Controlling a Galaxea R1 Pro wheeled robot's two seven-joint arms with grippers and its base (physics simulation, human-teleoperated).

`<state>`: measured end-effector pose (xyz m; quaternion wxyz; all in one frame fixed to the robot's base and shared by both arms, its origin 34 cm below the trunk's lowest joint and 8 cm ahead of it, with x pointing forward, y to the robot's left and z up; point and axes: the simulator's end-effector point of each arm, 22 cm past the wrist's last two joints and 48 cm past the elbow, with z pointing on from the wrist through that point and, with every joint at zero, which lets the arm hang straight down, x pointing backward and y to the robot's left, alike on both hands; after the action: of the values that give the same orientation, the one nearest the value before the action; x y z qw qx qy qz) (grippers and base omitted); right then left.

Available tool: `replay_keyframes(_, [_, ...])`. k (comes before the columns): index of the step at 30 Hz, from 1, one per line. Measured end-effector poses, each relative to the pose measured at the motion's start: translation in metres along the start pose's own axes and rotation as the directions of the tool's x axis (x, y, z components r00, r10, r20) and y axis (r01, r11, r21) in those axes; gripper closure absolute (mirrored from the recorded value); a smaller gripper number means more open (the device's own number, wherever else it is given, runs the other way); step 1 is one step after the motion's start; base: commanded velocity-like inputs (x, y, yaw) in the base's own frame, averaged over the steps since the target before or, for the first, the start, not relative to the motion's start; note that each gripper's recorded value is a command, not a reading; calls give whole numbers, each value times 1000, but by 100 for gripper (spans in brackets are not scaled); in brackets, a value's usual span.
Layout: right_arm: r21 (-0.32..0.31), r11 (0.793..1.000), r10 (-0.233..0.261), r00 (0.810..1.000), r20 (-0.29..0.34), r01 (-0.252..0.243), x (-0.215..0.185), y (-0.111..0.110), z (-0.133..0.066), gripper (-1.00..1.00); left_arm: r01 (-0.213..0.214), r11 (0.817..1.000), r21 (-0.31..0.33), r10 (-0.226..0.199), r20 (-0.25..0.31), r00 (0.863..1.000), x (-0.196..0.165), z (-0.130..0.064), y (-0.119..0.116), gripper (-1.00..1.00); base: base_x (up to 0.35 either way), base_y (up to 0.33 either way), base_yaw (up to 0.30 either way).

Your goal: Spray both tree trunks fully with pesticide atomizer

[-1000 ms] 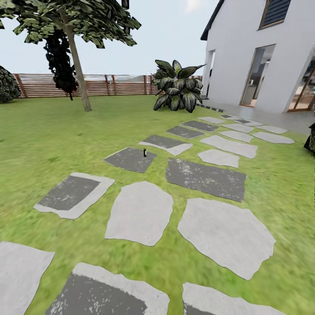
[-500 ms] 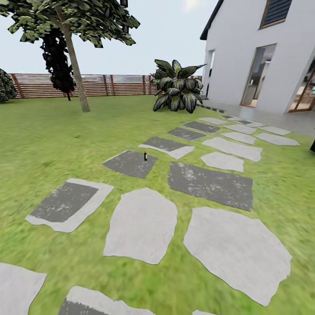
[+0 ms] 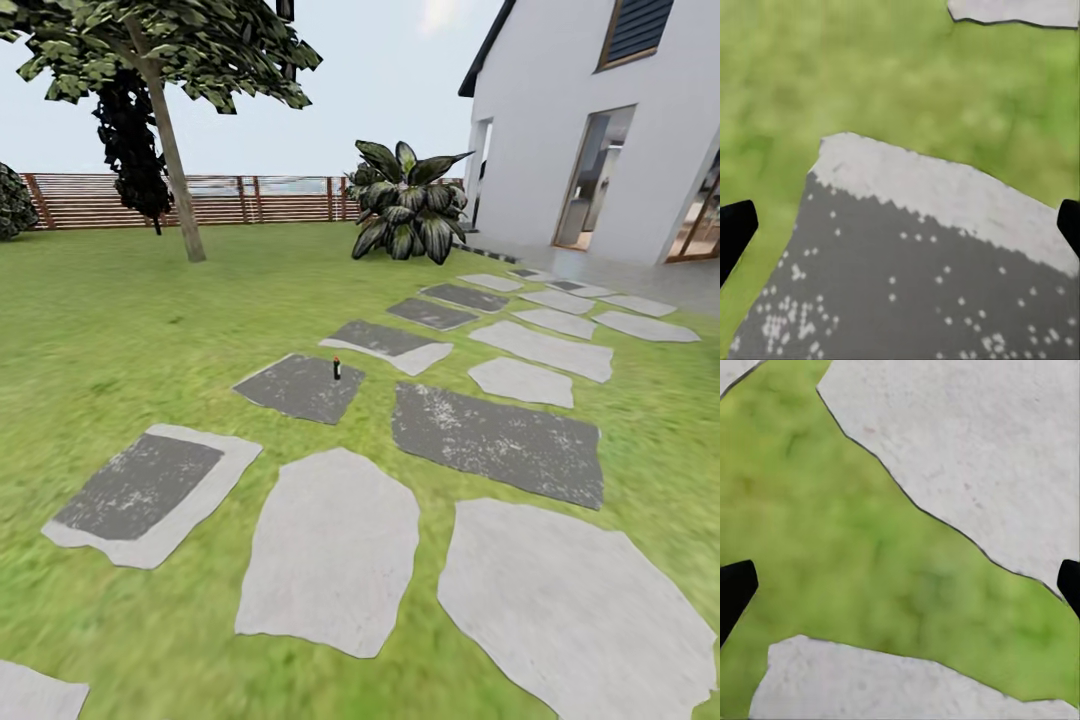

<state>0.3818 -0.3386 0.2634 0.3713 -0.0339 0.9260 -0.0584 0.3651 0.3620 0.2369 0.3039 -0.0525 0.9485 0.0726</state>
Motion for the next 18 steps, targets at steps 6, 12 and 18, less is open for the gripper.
replay_keyframes(6, [1, 1000, 1, 1000, 2, -1, -1, 0, 0, -100, 0, 1000, 0, 0, 0, 1000, 0, 0, 0, -100, 331, 105, 0])
replay_keyframes(12, [2, 1000, 1, 1000, 3, -1, -1, 0, 0, -100, 0, 1000, 0, 0, 0, 1000, 0, 0, 0, -100, 331, 105, 0])
replay_keyframes(18, [2, 1000, 1, 1000, 2, -1, -1, 0, 0, -100, 0, 1000, 0, 0, 0, 1000, 0, 0, 0, -100, 331, 104, 0])
